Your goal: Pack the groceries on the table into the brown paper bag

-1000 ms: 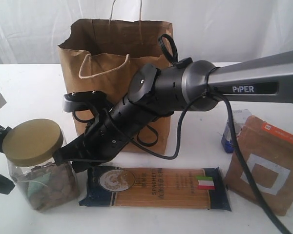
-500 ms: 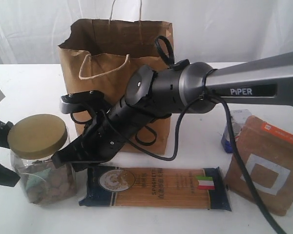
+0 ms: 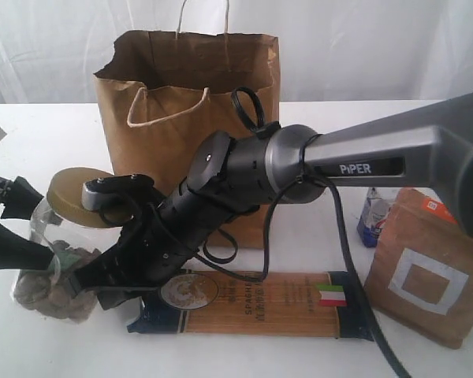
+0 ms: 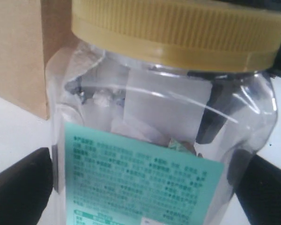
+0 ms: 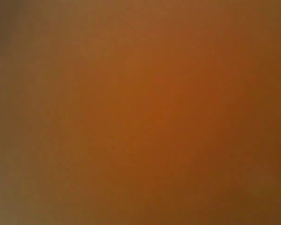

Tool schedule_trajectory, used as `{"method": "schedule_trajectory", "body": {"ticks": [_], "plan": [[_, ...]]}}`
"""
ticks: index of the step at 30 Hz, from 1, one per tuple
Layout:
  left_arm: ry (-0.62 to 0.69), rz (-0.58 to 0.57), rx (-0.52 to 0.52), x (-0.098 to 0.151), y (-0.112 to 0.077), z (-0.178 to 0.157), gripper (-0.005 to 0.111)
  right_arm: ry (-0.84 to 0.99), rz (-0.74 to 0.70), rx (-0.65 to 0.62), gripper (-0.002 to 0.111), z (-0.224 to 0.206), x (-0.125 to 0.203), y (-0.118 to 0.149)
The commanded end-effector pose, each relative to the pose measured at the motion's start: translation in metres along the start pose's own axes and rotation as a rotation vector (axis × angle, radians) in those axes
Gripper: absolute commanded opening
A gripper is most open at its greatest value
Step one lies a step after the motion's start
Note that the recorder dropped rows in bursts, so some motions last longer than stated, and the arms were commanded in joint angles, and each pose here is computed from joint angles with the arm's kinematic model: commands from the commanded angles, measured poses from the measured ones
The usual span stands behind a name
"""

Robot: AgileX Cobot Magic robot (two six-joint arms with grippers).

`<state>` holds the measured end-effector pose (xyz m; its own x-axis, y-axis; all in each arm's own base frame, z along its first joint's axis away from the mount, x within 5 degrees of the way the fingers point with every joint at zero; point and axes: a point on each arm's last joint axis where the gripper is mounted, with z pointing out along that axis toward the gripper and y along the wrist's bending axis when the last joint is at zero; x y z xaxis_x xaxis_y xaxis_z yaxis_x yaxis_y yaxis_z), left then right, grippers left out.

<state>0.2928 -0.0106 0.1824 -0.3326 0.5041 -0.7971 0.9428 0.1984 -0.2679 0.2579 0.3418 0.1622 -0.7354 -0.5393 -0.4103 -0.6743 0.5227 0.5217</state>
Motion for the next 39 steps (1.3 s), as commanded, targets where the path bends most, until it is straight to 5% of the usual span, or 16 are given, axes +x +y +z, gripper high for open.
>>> {"method": "schedule_trajectory", "body": {"ticks": [1, 5, 16, 21, 31, 35, 39], "plan": [[-0.063, -0.009, 0.082, -0.0074, -0.009, -0.0001, 0.105, -0.041, -0.008, 0.017, 0.0, -0.0015, -0.0038, 0.0002], [-0.059, -0.099, 0.085, -0.0074, -0.009, -0.0001, 0.105, -0.058, -0.03, 0.03, 0.0, -0.0016, -0.0054, -0.001], [-0.005, -0.081, 0.106, -0.0025, -0.0112, -0.0001, 0.105, -0.075, -0.097, 0.046, 0.0, -0.0018, -0.007, -0.0022], [-0.112, -0.108, 0.064, -0.012, -0.0069, -0.0003, 0.105, -0.108, -0.117, 0.074, 0.0, -0.0022, -0.0102, -0.0044], [-0.114, -0.135, 0.064, -0.0123, -0.0068, -0.0003, 0.104, -0.1, -0.133, 0.069, 0.0, -0.0021, -0.0095, -0.004], [-0.114, -0.135, 0.064, -0.0123, -0.0068, -0.0003, 0.073, -0.1, -0.133, 0.069, 0.0, -0.0021, -0.0095, -0.004], [-0.114, -0.135, 0.064, -0.0123, -0.0068, -0.0003, 0.018, -0.098, -0.133, 0.068, 0.0, -0.0021, -0.0093, -0.0038]]}}
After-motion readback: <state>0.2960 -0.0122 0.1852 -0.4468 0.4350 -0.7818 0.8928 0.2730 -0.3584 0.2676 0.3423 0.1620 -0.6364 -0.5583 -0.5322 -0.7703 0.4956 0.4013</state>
